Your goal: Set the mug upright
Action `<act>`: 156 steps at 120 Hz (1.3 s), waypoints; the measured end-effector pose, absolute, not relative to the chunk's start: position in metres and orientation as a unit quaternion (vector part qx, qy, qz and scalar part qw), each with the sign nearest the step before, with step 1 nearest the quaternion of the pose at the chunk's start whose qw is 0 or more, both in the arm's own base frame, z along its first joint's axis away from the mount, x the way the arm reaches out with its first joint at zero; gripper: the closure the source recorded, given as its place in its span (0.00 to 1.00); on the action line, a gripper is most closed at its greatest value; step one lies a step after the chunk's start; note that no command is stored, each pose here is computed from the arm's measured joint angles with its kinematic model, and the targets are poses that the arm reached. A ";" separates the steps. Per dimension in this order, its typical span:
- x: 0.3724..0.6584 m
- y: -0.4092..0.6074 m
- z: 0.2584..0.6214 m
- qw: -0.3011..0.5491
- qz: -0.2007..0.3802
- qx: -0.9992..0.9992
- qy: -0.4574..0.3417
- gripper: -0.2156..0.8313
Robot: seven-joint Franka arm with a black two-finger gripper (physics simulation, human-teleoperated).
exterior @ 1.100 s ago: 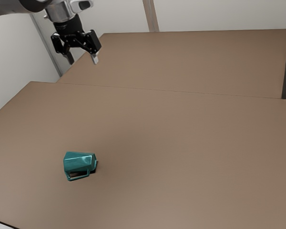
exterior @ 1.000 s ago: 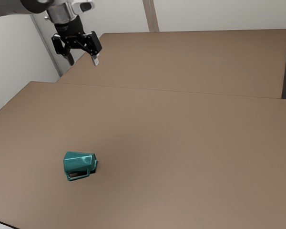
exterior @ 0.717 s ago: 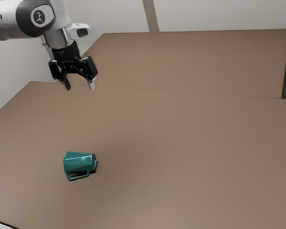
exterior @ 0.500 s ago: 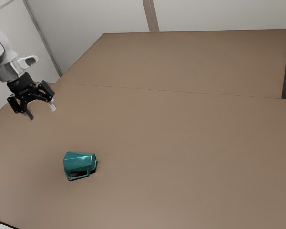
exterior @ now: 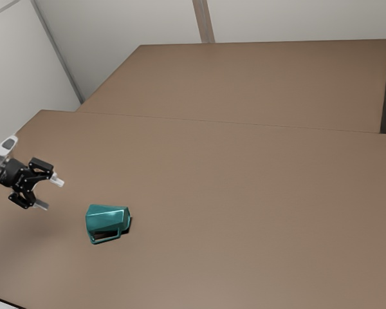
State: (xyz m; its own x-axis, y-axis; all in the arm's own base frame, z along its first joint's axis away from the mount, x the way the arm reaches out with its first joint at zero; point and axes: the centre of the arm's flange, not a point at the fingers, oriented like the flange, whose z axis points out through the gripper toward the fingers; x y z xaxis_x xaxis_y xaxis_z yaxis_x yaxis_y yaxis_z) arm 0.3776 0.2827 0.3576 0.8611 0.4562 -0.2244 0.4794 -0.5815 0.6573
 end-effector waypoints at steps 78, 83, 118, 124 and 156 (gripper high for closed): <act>0.369 0.220 0.288 0.477 0.079 0.862 0.155 0.21; 0.368 0.214 0.284 0.481 0.079 0.859 0.153 0.21; 0.377 0.197 0.279 0.489 0.096 0.856 0.136 0.21; 0.377 0.195 0.278 0.489 0.096 0.856 0.136 0.21; 0.375 0.194 0.273 0.490 0.106 0.853 0.147 0.26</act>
State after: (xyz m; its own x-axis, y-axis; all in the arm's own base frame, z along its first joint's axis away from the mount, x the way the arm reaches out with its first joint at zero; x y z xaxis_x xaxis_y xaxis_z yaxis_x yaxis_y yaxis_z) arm 0.3751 0.1938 0.2729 0.9342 0.3548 0.0364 0.1474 -0.4771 0.8664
